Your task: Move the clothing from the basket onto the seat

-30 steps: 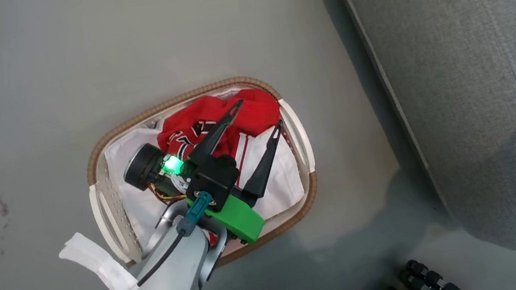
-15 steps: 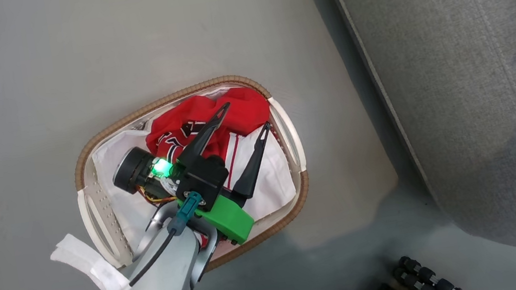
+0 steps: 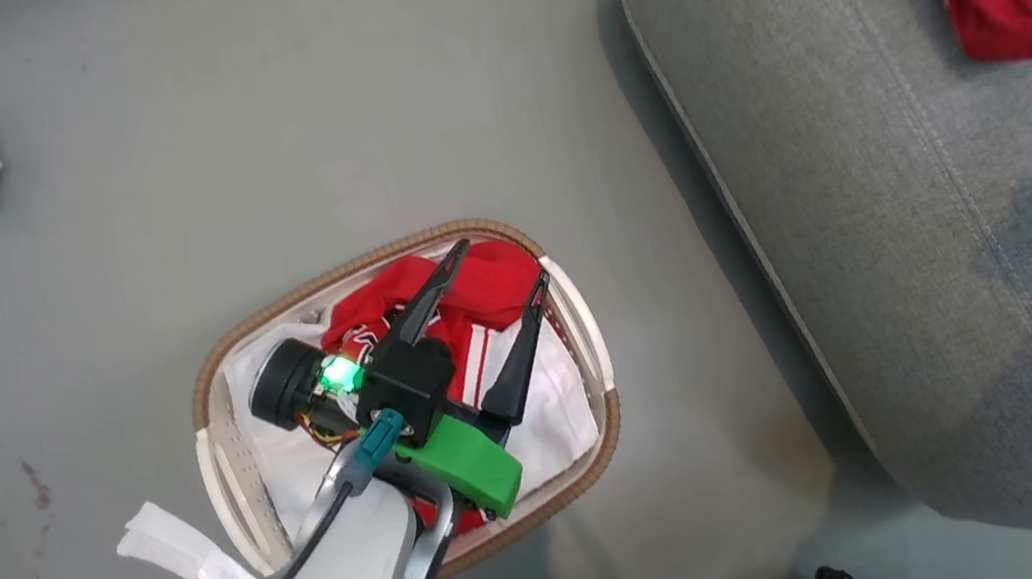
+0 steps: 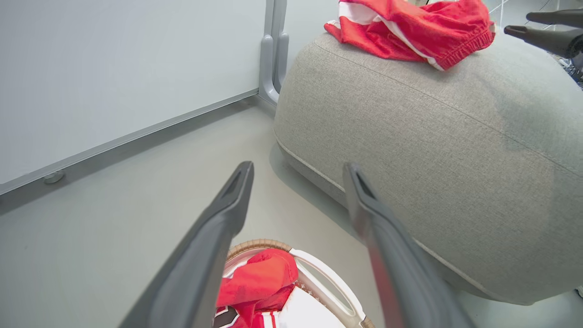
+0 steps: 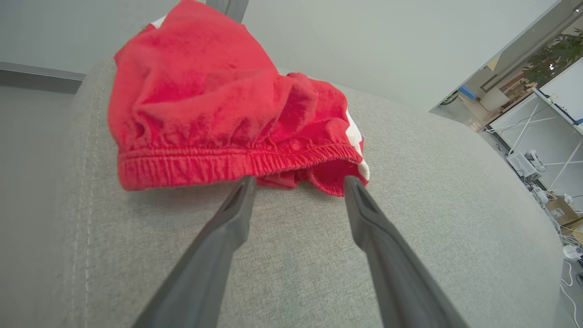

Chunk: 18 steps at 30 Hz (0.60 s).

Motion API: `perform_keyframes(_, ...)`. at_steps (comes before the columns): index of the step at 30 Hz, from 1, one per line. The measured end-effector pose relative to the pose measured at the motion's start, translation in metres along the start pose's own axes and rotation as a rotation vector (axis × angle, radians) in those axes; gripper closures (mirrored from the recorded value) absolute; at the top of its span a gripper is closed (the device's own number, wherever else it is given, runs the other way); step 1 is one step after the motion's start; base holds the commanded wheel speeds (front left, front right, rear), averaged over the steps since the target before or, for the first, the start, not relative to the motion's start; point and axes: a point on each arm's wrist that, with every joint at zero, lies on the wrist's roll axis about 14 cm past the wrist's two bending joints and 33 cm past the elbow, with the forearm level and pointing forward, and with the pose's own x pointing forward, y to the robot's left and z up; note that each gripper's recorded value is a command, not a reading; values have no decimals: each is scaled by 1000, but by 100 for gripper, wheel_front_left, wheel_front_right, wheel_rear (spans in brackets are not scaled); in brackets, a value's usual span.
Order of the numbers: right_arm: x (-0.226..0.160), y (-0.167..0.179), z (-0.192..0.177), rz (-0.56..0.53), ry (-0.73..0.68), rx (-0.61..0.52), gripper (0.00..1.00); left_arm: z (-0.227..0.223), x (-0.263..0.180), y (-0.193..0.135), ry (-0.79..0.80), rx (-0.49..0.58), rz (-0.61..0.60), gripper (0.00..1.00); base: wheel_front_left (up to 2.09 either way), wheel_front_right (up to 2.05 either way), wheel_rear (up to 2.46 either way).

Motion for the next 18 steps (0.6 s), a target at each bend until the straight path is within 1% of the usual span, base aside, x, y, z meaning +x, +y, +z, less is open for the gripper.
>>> perform_keyframes(4,-11,-2,9,19,-25,-7,0,14,-10,-3,-22,0,31,0,0,0,0)
perform_keyframes(11,-17,-9,53,36,-143,11,0,48,-35,3,-96,5,133,0,0,0,0)
perform_keyframes(15,-20,3,83,78,-221,35,0,68,-56,16,-147,15,222,0,0,0,0)
perform_keyframes(18,-24,26,108,133,-281,82,0,80,-76,28,-184,11,300,0,0,0,0)
